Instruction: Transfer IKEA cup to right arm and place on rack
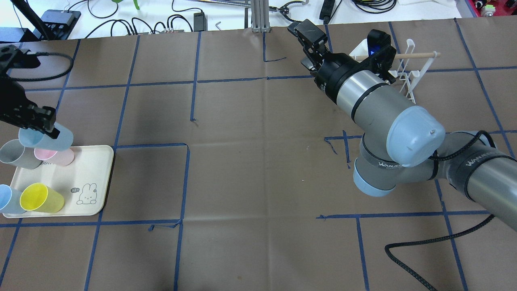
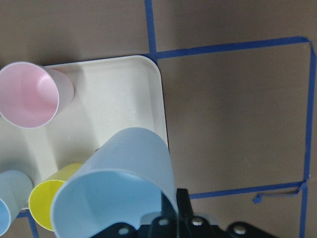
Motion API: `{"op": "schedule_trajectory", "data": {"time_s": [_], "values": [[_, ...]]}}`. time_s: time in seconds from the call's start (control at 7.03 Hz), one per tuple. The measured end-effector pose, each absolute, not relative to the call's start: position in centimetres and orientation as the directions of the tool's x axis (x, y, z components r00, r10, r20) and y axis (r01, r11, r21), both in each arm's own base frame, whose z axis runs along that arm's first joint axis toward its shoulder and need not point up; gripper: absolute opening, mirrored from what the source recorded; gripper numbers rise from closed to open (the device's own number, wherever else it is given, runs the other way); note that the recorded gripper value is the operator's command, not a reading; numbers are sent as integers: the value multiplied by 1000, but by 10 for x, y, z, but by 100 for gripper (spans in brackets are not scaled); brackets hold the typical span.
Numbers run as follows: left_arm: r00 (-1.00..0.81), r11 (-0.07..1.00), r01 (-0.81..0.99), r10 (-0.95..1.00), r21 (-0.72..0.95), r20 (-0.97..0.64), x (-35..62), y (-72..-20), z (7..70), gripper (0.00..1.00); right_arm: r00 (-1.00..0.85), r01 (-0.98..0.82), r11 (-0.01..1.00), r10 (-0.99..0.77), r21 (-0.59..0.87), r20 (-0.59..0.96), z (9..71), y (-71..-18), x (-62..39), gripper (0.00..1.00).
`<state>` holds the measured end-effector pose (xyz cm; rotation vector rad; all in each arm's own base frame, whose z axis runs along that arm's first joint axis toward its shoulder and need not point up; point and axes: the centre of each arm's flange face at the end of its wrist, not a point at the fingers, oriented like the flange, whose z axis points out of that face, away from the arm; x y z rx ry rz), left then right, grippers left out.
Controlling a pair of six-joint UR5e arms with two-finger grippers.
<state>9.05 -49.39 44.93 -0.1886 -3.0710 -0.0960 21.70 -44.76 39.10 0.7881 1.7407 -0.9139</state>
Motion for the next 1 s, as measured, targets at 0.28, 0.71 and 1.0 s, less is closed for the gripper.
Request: {"op": "schedule_trajectory", "data": {"time_s": [0.28,0.71,1.0], "values": [[-991,993,111,108,43,75,42,-533,487,0,-286,842,505,116,-192,-951,390,-441,217,100],[-962,979,125,160,-162,223,-60,-560,503,0,-285,842,507,129,-184,-950,385,-440,217,100],[-904,933,116,242,-341,354,-88,-562,517,0,-285,842,508,136,-180,-949,381,-440,217,100]]}}
